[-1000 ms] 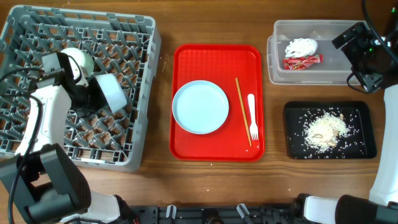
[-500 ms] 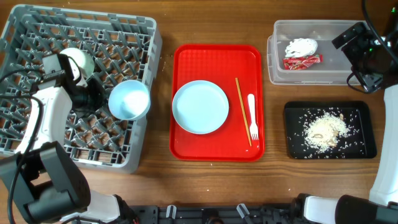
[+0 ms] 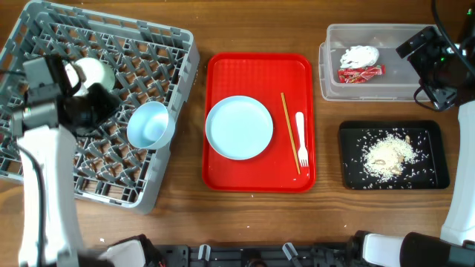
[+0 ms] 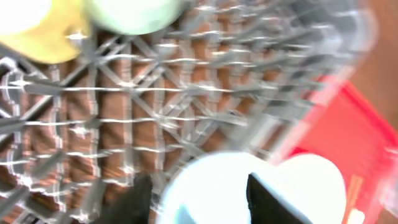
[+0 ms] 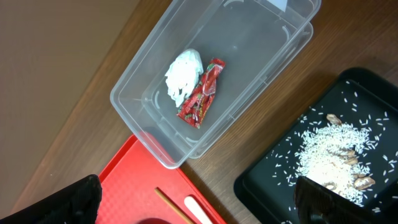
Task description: Sort waste into correct bins and load items into the dishwasher rack
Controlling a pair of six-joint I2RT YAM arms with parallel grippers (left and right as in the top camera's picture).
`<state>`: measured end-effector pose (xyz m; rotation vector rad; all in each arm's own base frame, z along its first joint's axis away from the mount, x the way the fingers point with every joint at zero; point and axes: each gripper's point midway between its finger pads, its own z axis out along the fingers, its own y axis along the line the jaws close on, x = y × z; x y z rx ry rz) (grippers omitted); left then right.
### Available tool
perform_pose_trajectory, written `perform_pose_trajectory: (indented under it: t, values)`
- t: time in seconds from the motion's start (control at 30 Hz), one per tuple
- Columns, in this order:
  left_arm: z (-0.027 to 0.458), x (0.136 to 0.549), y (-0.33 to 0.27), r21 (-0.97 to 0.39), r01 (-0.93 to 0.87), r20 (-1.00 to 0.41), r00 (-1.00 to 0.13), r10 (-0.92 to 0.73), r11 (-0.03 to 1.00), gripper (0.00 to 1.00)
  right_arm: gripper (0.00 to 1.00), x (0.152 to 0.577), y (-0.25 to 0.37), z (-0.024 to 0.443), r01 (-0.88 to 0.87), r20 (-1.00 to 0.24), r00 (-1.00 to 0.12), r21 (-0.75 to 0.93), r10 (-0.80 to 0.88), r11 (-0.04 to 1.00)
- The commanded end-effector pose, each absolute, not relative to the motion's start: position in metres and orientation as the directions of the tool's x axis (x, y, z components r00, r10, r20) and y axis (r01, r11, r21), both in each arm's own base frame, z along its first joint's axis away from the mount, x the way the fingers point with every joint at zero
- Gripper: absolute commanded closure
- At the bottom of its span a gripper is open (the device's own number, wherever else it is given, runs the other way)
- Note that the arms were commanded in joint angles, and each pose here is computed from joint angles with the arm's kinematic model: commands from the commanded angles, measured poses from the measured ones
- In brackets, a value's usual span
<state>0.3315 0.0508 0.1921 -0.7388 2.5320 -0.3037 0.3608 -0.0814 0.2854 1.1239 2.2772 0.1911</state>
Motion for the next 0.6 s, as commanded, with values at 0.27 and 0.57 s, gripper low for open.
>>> perform_pose_trajectory:
  t: [0.27,0.57]
  values:
    - [0.2,0.297,-0.029,-0.139,-0.285,-0.41,-0.856,-0.317,0.949,0.45,0.0,0.362,-0.082,0.283,0.677,-0.441,-0.483,0.36,0.757,0.642]
    - [0.212,0.272,0.081,-0.303,-0.724,-0.328,-0.531,-0.781,0.62,0.41,0.0,0.367,-0.083,0.286,0.68,-0.447,-0.455,0.384,0.77,0.625]
